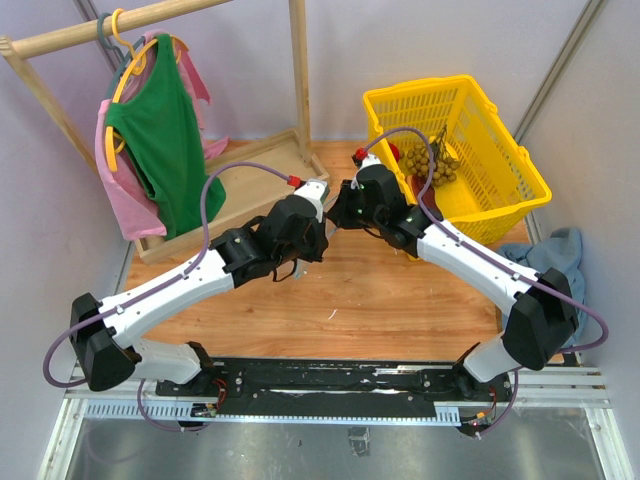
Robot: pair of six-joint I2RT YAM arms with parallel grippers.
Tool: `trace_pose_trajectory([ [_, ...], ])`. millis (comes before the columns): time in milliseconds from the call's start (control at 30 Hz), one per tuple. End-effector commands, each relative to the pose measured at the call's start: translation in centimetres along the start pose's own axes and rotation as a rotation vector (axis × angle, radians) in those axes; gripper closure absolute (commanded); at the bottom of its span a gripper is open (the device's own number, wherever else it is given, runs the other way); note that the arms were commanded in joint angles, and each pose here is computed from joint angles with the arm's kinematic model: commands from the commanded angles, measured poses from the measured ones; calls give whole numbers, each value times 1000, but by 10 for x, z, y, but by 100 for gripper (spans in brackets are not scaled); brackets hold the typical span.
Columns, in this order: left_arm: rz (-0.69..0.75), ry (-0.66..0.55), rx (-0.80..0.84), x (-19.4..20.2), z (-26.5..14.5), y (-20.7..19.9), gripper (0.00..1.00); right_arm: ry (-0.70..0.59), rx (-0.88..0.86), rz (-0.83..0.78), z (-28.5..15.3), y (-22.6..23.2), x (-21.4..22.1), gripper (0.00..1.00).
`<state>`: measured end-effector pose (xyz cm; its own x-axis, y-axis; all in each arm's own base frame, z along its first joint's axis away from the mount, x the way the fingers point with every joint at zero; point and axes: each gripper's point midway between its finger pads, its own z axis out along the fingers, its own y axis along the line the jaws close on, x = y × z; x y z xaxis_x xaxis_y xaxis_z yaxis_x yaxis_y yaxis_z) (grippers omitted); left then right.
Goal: Place the food in the zip-top bag and seal the zipper
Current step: Open the zipper of the food storage bag.
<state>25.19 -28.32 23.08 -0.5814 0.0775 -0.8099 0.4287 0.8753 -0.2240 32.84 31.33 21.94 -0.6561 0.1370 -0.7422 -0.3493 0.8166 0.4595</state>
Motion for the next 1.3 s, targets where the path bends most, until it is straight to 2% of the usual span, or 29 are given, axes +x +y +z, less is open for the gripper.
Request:
trace_pose_trajectory([
  [0, -38, -71, 80, -19, -23, -13, 74, -30, 9, -60, -11, 3, -9, 99],
  [167, -67, -130, 125, -34, -46, -16, 58, -30, 5, -83, -12, 4, -9, 100],
  [333, -74, -146, -11, -33, -41, 8, 42, -31, 2, -99, -12, 8, -8, 99],
  [533, -72, -135, -62, -28, -21, 13, 34, -24, 1, -99, -11, 11, -6, 99],
  [700, -58, -136, -180, -23, -10, 32, 32, -23, -5, -100, -13, 14, -5, 99],
  [933, -63, -117, -111, -19, 1, 17, 32, -13, -13, -101, -13, 16, -3, 99],
  [1133, -48, -90, -165, -11, 11, 25, 32, 4, -21, -101, -11, 19, 2, 99],
  [1200, -37, -96, -203, -9, 13, 32, 34, 9, -20, -105, -11, 19, 4, 99],
  [1267, -19, -95, -275, -7, 12, 46, 41, 15, -19, -107, -10, 19, 5, 99],
])
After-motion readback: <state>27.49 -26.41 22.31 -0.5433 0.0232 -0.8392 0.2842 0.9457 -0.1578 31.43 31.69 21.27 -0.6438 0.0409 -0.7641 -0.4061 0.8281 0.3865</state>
